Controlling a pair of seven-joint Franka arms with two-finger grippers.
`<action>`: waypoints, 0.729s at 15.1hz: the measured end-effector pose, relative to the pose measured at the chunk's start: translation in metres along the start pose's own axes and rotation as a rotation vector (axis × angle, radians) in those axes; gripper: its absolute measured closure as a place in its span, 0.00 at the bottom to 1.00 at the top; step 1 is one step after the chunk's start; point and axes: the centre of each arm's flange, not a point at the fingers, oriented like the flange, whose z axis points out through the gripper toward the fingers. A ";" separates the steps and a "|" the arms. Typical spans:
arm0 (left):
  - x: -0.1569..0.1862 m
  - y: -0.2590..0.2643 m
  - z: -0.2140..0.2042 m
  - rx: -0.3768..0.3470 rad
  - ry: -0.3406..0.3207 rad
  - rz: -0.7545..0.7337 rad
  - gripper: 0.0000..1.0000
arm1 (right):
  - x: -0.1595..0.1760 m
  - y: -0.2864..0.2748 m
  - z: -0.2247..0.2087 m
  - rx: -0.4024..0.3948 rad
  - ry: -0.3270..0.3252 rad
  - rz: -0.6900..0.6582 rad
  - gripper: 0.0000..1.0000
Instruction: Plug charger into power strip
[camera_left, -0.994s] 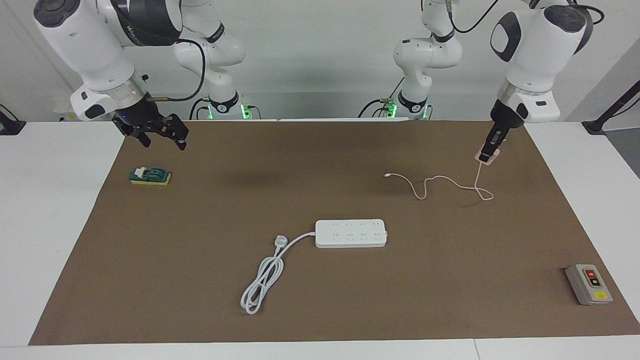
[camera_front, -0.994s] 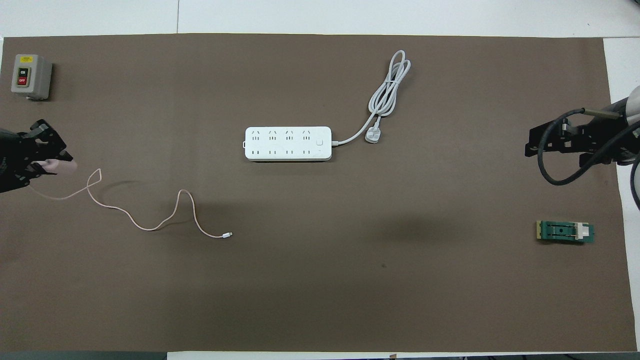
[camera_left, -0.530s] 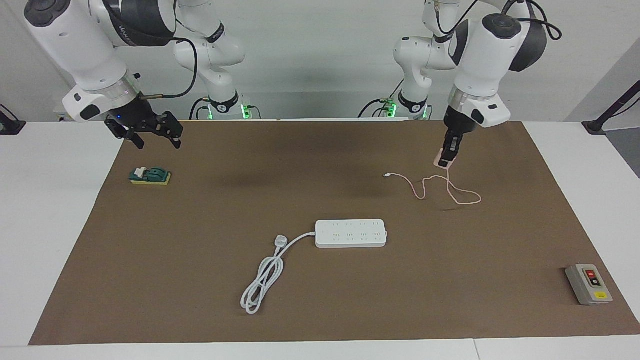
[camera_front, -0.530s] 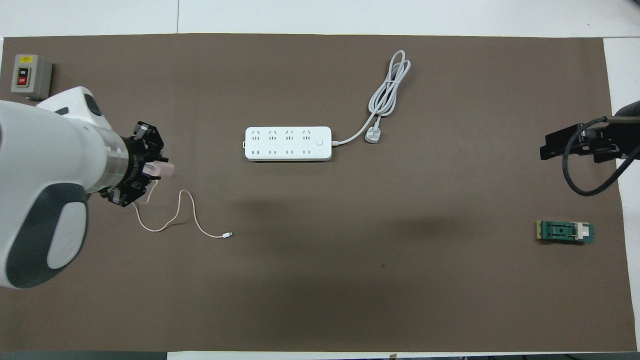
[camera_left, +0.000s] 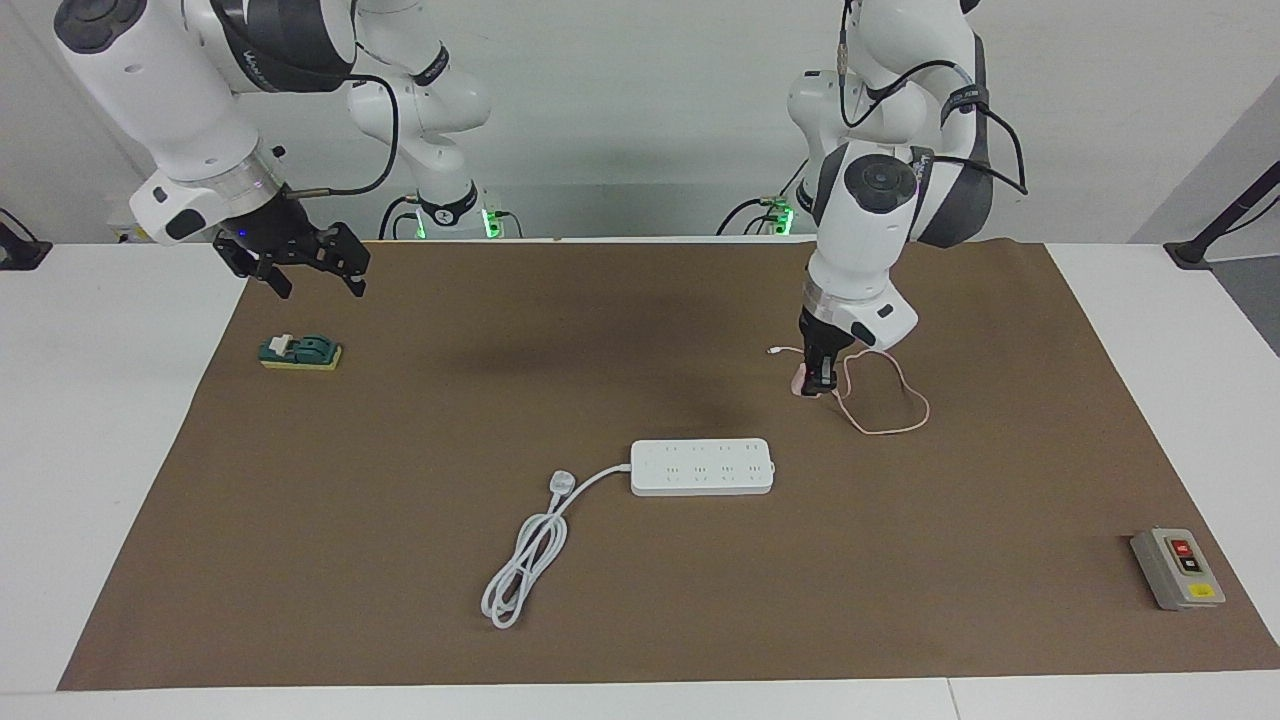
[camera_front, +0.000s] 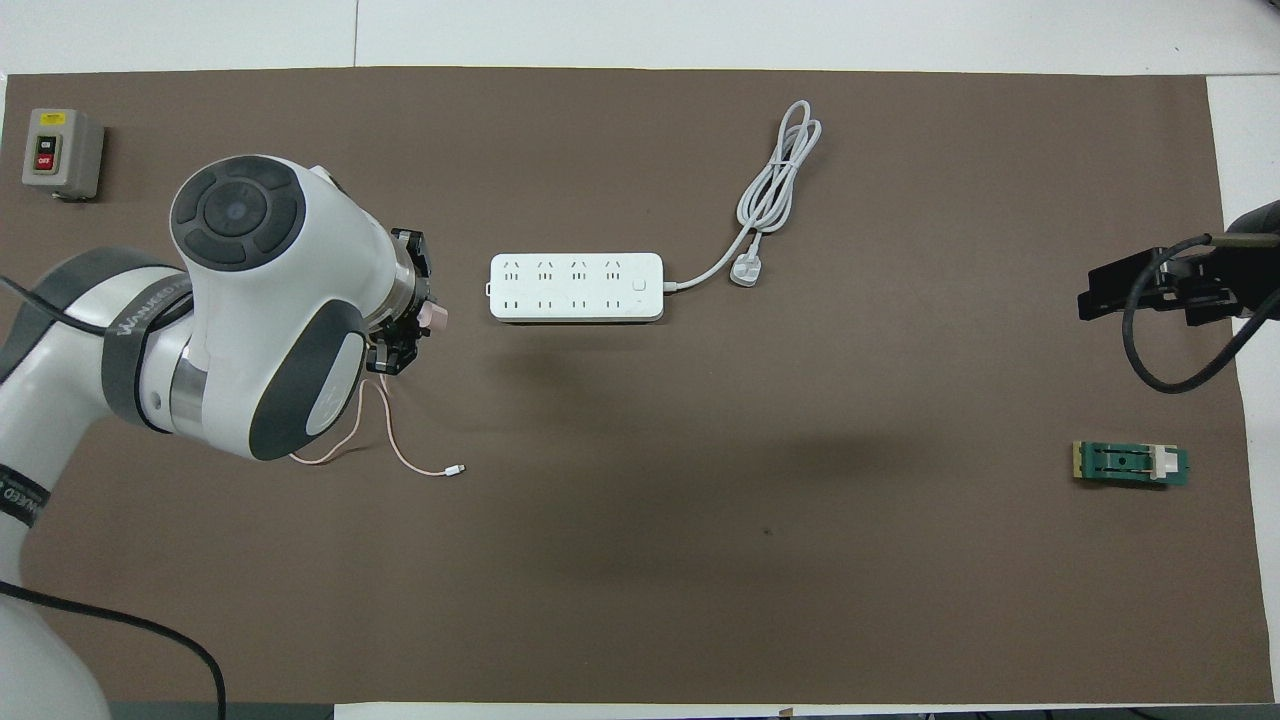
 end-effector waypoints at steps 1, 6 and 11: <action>-0.002 0.005 0.004 0.001 0.000 -0.002 0.68 | 0.000 0.000 0.000 0.000 0.000 0.000 0.00; -0.025 0.043 0.035 0.043 0.026 -0.033 0.68 | 0.000 0.000 0.000 0.000 0.000 0.000 0.00; -0.039 0.057 0.044 0.039 0.041 -0.103 0.68 | 0.000 0.000 0.000 0.000 0.000 0.000 0.00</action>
